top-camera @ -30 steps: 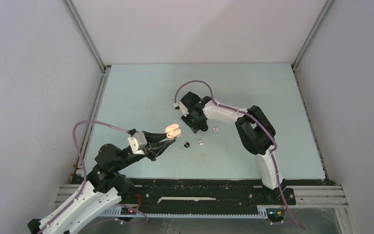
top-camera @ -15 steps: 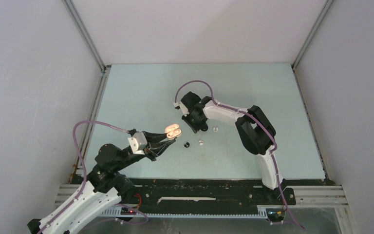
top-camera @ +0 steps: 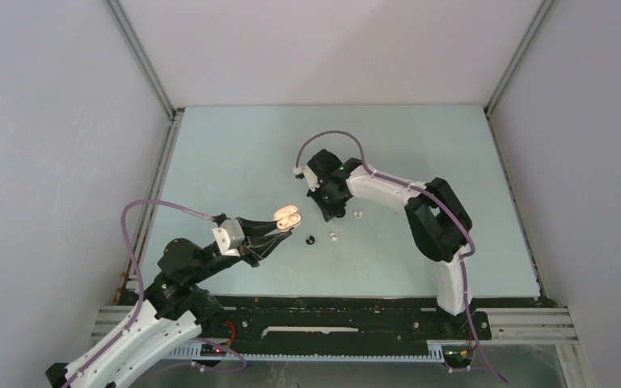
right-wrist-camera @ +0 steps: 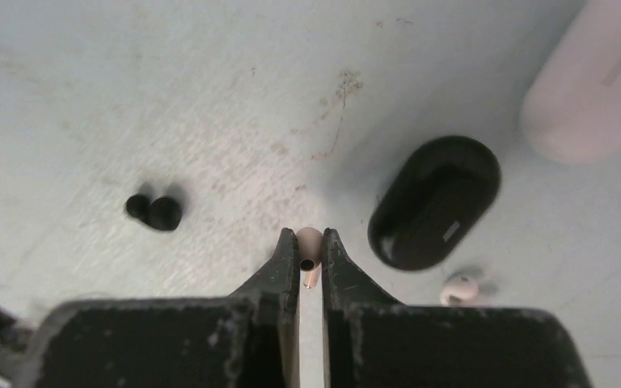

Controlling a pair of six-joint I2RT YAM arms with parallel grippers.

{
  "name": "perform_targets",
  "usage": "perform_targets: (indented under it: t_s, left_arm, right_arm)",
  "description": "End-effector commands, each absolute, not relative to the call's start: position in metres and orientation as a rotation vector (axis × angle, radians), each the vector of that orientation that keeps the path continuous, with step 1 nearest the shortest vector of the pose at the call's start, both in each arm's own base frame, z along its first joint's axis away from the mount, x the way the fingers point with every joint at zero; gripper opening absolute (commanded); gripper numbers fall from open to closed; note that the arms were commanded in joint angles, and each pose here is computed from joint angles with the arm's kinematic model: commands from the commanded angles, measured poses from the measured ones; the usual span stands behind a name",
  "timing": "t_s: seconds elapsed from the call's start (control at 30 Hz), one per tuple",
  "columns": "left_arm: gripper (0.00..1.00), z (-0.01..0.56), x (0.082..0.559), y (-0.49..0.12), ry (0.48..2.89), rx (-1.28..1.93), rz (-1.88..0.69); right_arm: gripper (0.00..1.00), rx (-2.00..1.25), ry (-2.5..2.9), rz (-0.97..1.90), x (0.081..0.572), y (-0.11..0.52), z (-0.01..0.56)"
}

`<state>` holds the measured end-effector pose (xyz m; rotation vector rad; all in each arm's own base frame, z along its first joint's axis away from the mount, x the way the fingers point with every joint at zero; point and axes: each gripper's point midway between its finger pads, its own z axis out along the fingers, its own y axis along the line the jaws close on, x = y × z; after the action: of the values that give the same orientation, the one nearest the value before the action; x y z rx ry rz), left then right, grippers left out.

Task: Insert the wireless bluetooth earbuds into the charging case
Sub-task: Pick up the earbud from the center of the board, then place the earbud in the charging case.

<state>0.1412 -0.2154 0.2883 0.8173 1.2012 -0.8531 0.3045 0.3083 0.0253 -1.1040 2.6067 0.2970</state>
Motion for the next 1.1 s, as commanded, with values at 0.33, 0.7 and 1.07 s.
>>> perform_targets:
  t_s: [0.33,0.7,1.07]
  left_arm:
    - [0.00,0.292,0.149,-0.216,1.209,0.805,-0.831]
    - [0.00,0.298,0.157,-0.224,1.219,0.760,-0.867]
    - [0.00,0.337,0.169,-0.224,1.182,0.665,-0.866]
  right_arm:
    - [0.00,-0.843,1.997,0.727,0.320,0.283,0.274]
    - [0.00,-0.919,1.631,0.799,0.286,0.267,0.394]
    - [0.00,-1.036,1.305,0.691,0.248,0.267,0.485]
